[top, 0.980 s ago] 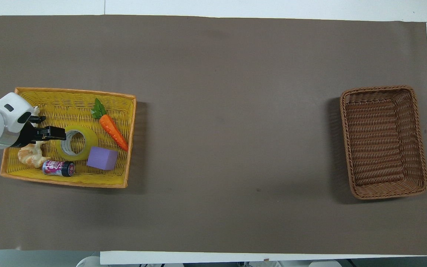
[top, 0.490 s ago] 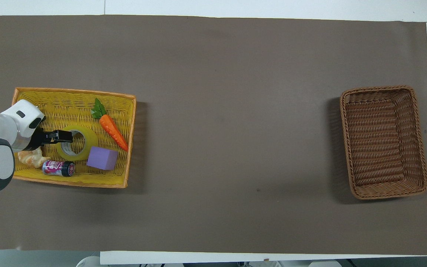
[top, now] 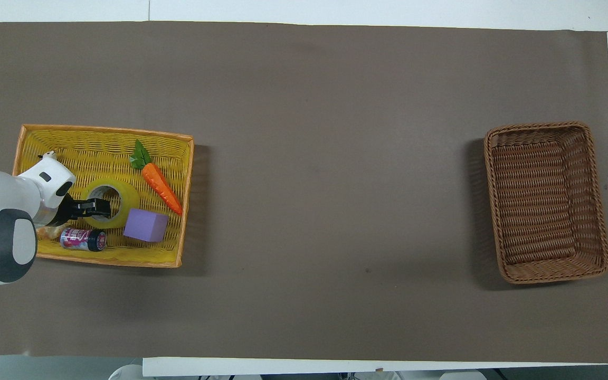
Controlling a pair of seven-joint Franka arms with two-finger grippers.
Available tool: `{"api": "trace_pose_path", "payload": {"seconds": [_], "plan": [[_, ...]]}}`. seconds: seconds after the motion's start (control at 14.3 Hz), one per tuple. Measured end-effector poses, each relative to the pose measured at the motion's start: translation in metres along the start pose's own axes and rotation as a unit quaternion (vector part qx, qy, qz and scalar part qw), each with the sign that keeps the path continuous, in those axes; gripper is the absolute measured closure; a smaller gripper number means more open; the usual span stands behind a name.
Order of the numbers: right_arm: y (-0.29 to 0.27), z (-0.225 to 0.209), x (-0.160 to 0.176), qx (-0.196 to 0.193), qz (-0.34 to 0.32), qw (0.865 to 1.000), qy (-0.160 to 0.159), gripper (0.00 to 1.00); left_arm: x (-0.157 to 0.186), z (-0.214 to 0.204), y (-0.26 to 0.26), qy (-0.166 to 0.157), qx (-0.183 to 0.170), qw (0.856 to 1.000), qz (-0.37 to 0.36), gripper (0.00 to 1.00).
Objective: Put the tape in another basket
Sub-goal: 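Reach the left gripper down into the yellow tape roll's hole, then grasp the tape roll rim with the left gripper and lift it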
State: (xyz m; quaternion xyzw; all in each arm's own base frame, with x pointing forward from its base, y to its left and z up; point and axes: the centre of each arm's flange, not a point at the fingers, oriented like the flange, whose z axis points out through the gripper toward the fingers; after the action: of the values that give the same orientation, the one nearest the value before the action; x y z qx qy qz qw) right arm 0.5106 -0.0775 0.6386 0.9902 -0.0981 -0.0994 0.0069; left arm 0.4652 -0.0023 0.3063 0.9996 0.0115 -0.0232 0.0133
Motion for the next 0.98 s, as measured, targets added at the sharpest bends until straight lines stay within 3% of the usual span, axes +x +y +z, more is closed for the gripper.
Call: {"api": "trace_pose_path", "payload": {"seconds": [0.21,0.28,0.42,0.7,0.84,0.98], "plan": [[0.000,0.000,0.000,0.000,0.000,1.000,0.000,0.00,0.003,-0.003,0.000,0.007,0.000,1.000,-0.005,0.73],[0.000,0.000,0.000,0.000,0.000,1.000,0.000,0.00,0.006,-0.007,0.000,0.012,0.000,1.000,-0.006,0.78],[0.000,0.000,0.000,0.000,0.000,1.000,0.000,0.00,0.020,-0.028,0.001,0.026,-0.001,1.000,-0.006,0.78],[0.000,0.000,0.000,0.000,0.000,1.000,0.000,0.00,0.068,-0.116,0.033,0.031,-0.012,0.998,-0.049,0.78],[0.000,0.000,0.000,0.000,0.000,1.000,0.000,0.00,0.083,-0.142,0.080,0.034,-0.047,0.995,-0.077,0.78],[0.000,0.000,0.000,0.000,0.000,1.000,0.000,0.00,0.086,-0.150,0.144,0.027,-0.110,0.988,-0.105,0.78]]}}
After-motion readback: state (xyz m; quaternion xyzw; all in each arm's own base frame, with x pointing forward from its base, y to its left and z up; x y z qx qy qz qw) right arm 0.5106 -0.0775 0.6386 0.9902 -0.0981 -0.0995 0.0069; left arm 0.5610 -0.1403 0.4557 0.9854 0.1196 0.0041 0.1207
